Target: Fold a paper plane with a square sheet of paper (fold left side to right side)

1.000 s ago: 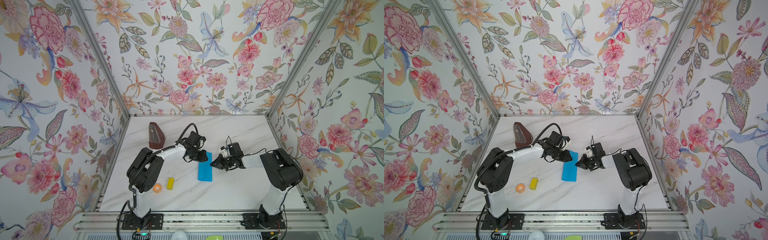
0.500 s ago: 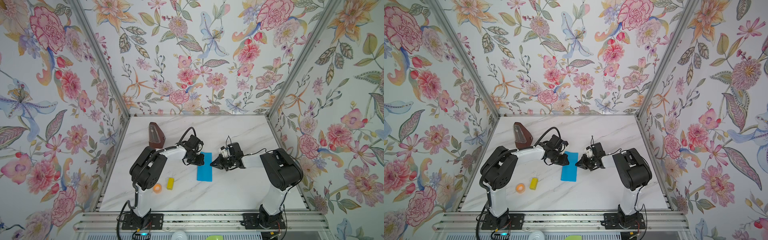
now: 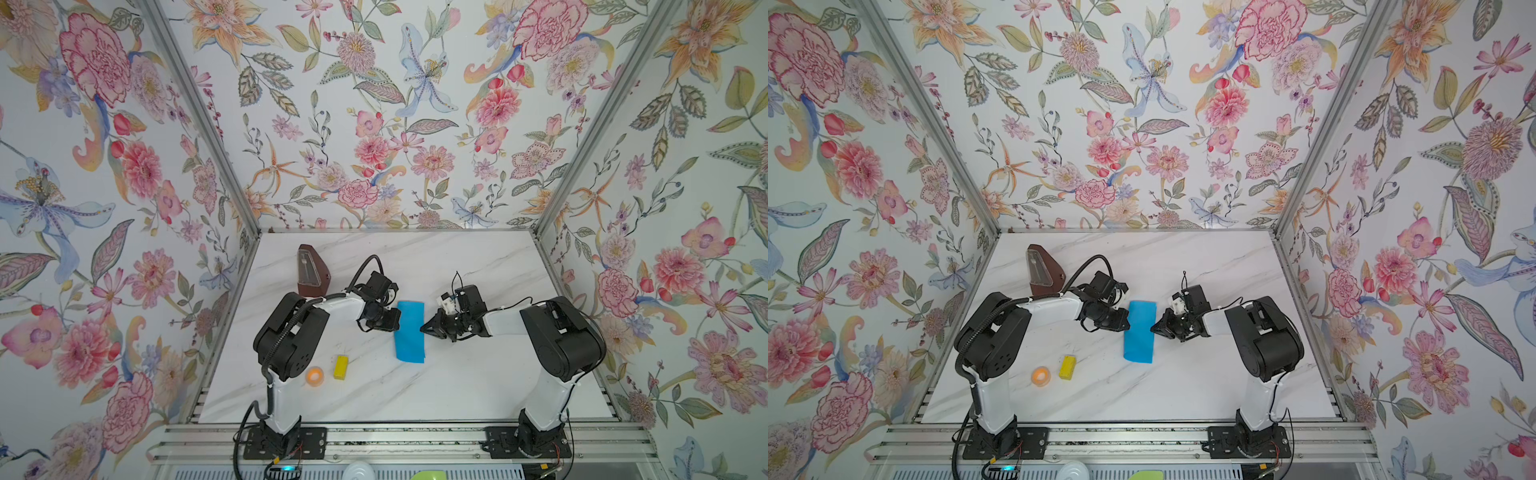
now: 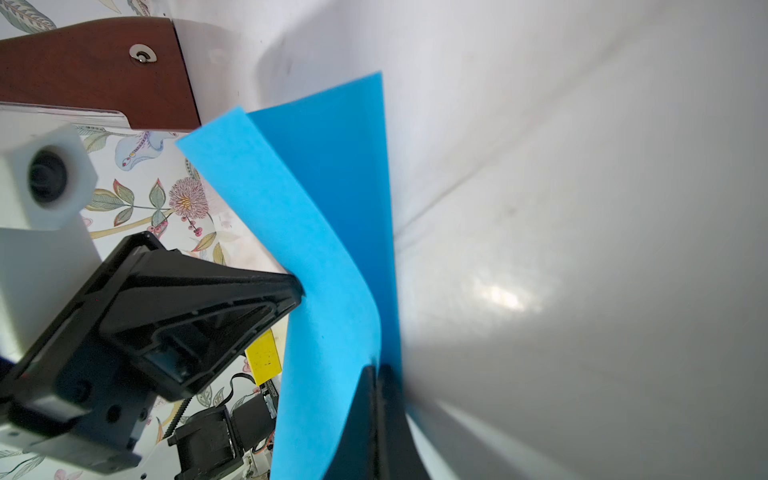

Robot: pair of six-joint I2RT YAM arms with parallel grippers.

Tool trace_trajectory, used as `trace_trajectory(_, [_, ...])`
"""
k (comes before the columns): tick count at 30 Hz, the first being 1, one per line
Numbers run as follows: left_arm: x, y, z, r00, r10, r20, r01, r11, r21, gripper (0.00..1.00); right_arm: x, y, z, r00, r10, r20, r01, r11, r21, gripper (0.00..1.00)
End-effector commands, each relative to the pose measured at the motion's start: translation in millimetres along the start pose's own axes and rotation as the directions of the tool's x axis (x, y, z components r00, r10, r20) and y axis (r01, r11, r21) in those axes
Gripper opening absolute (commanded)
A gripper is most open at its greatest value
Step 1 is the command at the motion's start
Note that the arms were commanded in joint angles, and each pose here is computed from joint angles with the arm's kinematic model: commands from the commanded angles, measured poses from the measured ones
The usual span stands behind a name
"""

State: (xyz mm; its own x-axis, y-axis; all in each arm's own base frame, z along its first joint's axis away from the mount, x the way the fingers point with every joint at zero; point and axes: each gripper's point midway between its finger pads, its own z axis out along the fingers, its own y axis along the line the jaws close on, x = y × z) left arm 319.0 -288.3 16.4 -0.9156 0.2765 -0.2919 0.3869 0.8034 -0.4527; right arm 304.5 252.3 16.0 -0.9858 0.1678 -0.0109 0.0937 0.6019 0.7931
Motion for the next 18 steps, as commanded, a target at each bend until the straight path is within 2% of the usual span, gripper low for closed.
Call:
trace_trajectory(1, [49.8, 58.4, 3.9, 0.988, -0.068, -0.137, 0.041, 0.980, -0.196, 0.06, 16.3, -35.0, 2.1, 0.997, 0.071, -0.030, -0.067, 0.991, 0.115, 0.00])
trace_trajectory(3, [51.7, 66.0, 1.1, 0.987, -0.075, -0.140, 0.044, 0.975, -0.217, 0.04, 15.9, -34.5, 1.4, 0.997, 0.071, -0.029, -0.068, 0.991, 0.115, 0.00])
trace_trajectory(6, [36.5, 61.2, -8.5, 0.994, -0.063, -0.090, 0.043, 0.977, -0.209, 0.00, 15.9, -33.9, 1.1, 0.997, 0.071, -0.028, -0.067, 0.991, 0.114, 0.00])
trace_trajectory(12, [-16.7, 11.3, -28.0, 0.996, -0.027, 0.082, 0.029, 0.999, -0.030, 0.00, 15.4, -33.8, 1.1, 0.997, 0.073, -0.025, -0.069, 0.991, 0.114, 0.00])
trace_trajectory(18, [-31.9, -17.4, -14.4, 0.996, -0.004, 0.085, -0.001, 0.999, 0.048, 0.00, 16.2, -34.3, 1.7, 0.997, 0.074, -0.026, -0.071, 0.991, 0.115, 0.00])
